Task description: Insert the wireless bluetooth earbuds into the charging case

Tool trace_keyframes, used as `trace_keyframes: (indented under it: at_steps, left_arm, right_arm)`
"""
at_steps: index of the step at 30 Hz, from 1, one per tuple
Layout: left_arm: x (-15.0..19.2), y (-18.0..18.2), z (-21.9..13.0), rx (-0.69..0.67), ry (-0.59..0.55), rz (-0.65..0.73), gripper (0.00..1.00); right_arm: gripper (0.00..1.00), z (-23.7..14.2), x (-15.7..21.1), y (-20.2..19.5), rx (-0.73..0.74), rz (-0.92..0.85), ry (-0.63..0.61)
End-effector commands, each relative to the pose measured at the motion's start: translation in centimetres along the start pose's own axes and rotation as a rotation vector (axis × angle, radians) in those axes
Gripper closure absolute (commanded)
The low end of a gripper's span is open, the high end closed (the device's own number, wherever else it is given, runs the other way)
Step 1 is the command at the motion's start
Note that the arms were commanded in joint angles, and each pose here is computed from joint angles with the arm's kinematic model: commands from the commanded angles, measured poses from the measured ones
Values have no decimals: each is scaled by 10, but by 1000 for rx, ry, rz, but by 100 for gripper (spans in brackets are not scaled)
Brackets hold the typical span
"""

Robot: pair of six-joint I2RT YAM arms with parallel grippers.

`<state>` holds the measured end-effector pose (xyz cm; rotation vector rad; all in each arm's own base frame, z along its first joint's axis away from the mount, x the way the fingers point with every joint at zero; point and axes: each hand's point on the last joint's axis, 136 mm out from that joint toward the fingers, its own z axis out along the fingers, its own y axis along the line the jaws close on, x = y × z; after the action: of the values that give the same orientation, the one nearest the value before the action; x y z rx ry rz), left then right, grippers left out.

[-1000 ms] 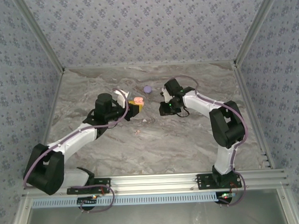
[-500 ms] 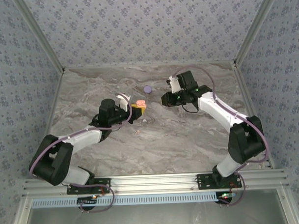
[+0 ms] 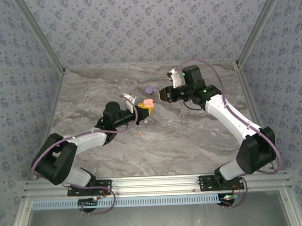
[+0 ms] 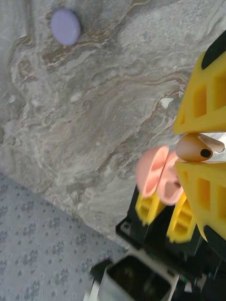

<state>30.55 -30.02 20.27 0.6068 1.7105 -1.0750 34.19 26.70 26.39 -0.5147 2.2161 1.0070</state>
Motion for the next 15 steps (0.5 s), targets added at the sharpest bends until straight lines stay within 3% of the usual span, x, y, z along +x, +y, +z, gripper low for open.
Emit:
trace_keyframes:
  at_steps: [1, 15]
  left_arm:
    - [-21, -12, 6, 43, -60, 29, 90]
    - [-41, -39, 12, 142, -119, 51, 89]
  right_arm:
    - [80, -14, -20, 29, -56, -76, -56]
    - [79, -9, -20, 50, -77, -139, -56]
